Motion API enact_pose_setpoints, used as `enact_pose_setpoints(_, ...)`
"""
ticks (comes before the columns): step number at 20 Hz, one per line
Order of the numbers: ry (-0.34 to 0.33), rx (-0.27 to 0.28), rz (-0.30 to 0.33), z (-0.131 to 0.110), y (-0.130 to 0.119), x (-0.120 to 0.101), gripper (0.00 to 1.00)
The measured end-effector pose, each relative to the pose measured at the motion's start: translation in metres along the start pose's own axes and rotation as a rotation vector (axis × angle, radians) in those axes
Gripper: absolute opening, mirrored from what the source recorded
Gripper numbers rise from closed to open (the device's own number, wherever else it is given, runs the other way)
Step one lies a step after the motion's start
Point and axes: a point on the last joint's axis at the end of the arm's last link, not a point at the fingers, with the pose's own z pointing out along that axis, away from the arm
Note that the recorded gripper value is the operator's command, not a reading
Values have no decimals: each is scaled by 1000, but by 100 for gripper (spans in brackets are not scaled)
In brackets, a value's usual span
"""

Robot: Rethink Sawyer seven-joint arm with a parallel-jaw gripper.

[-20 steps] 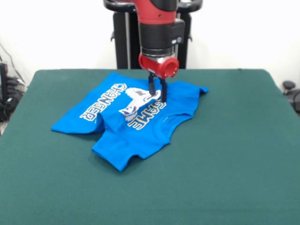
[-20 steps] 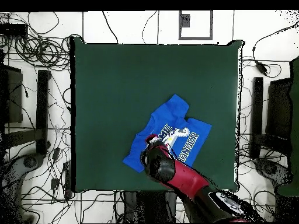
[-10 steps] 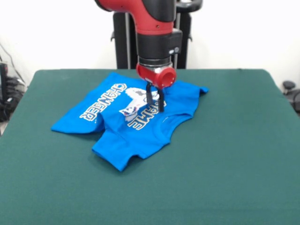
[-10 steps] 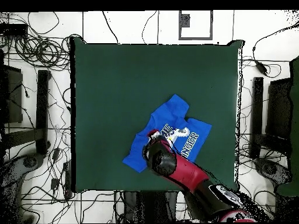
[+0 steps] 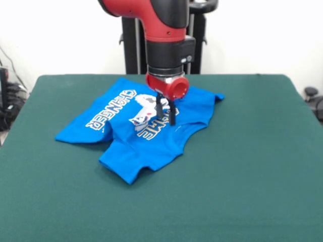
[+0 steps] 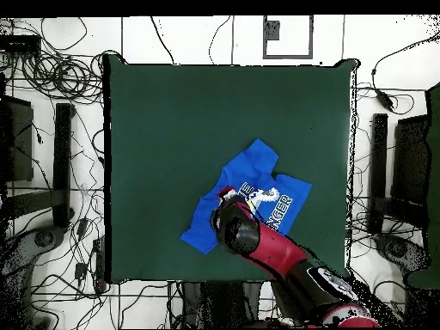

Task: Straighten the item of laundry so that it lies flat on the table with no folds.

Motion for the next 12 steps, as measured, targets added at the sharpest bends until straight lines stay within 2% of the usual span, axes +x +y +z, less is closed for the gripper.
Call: enact_pose_setpoints(12, -1, 12, -25, 15, 4, 8, 100)
